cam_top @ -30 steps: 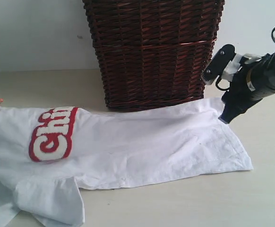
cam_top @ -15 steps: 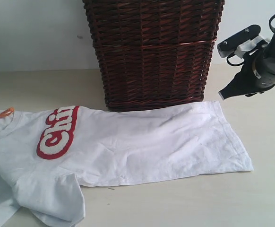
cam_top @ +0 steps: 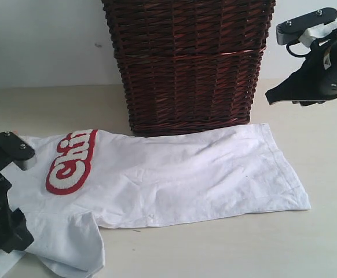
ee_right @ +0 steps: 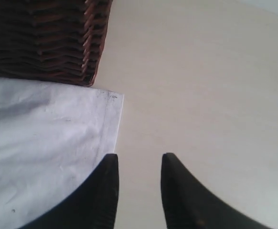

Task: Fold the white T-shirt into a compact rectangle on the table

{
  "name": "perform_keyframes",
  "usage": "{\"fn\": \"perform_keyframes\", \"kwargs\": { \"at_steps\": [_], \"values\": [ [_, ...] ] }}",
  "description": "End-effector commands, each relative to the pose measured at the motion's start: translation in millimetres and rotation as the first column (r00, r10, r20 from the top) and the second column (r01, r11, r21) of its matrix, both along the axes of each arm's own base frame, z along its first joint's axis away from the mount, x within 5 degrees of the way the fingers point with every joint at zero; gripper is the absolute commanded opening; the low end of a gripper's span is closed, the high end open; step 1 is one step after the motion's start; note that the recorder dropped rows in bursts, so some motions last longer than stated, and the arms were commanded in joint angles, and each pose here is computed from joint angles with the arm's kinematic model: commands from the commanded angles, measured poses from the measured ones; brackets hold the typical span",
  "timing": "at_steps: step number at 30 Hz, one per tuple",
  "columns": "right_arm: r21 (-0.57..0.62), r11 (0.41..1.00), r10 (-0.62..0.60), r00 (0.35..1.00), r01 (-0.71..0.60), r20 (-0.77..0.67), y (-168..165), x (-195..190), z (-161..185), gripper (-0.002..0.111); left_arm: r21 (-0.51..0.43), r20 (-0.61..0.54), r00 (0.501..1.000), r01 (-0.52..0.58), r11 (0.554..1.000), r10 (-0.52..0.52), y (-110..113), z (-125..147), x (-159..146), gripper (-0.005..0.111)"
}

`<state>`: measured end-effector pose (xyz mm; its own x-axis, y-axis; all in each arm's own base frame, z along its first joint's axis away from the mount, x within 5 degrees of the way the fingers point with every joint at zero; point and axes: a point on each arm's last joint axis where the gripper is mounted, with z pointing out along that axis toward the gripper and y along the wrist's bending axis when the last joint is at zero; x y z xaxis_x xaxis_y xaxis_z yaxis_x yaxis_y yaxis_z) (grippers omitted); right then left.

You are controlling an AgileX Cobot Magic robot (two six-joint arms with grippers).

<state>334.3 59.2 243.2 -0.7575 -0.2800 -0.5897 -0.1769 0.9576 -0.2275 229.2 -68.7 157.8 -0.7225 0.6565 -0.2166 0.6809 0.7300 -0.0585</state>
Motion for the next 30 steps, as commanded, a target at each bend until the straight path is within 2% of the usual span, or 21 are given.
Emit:
{"fn": "perform_keyframes", "kwargs": {
  "at_steps": [1, 4, 7, 8, 10, 11, 14, 17, 19, 20, 22, 24, 25, 30],
  "values": [
    [-0.001, 1.0, 0.0, 1.0, 0.0, 0.008, -1.1, -3.6, 9.1, 0.03, -0.005, 0.181, 0.983, -0.035, 0.999, 0.035, -1.6, -2.2, 10.7, 0.063],
    [0.001, 1.0, 0.013, 1.0, -0.013, 0.009, -0.2, -3.5, 9.1, 0.03, -0.022, 0.248, 0.967, -0.059, 0.998, 0.063, -2.0, -0.8, 17.4, 0.06],
    [0.001, 1.0, 0.016, 1.0, -0.016, 0.013, 0.0, -3.2, 9.3, 0.03, -0.033, 0.222, 0.971, -0.083, 0.996, 0.089, -2.7, -7.7, 17.3, 0.047],
    [0.001, 1.0, 0.016, 1.0, -0.016, 0.013, 0.0, -3.2, 9.3, 0.03, -0.025, 0.181, 0.98, -0.08, 0.997, 0.083, -2.9, -13.1, 15.5, 0.045],
    [0.004, 1.0, 0.015, 1.0, -0.015, 0.012, 0.1, -3.3, 9.3, 0.03, -0.015, 0.137, 0.987, -0.077, 0.997, 0.078, -3.1, -20.0, 14.1, 0.051],
    [0.004, 1.0, 0.015, 1.0, -0.015, 0.012, 0.1, -3.3, 9.3, 0.03, -0.013, 0.131, 0.988, -0.076, 0.997, 0.077, -3.2, -21.4, 14.0, 0.058],
    [0.003, 1.0, 0.014, 1.0, -0.014, 0.01, 0.0, -3.4, 9.2, 0.03, -0.012, 0.126, 0.989, -0.076, 0.997, 0.077, -3.2, -22.0, 13.8, 0.069],
    [0.003, 1.0, 0.014, 1.0, -0.014, 0.01, 0.0, -3.4, 9.2, 0.03, -0.011, 0.112, 0.991, -0.071, 0.997, 0.072, -3.3, -22.3, 12.5, 0.068],
    [0.003, 1.0, 0.014, 1.0, -0.014, 0.01, 0.0, -3.4, 9.2, 0.03, -0.008, 0.113, 0.991, -0.066, 0.998, 0.066, -3.2, -22.3, 12.5, 0.062],
    [0.003, 1.0, 0.014, 1.0, -0.014, 0.01, 0.0, -3.4, 9.2, 0.03, -0.005, 0.118, 0.991, -0.062, 0.998, 0.063, -3.0, -22.3, 12.9, 0.054],
    [0.003, 1.0, 0.014, 1.0, -0.014, 0.01, 0.0, -3.4, 9.2, 0.03, 0.0, 0.127, 0.99, -0.056, 0.998, 0.055, -2.6, -22.2, 13.5, 0.036],
    [0.003, 1.0, 0.014, 1.0, -0.014, 0.01, 0.0, -3.4, 9.2, 0.03, 0.01, 0.131, 0.991, -0.038, 0.999, 0.036, -2.1, -22.3, 13.5, 0.01],
    [0.003, 1.0, 0.014, 1.0, -0.014, 0.01, 0.0, -3.4, 9.2, 0.03, 0.019, 0.135, 0.991, -0.016, 1.0, 0.013, -1.8, -22.3, 13.5, 0.001],
    [0.004, 1.0, 0.015, 1.0, -0.015, 0.012, 0.1, -3.3, 9.3, 0.03, 0.027, 0.121, 0.993, 0.01, 1.0, -0.014, -2.7, -18.9, 15.7, 0.001]
  ]
}}
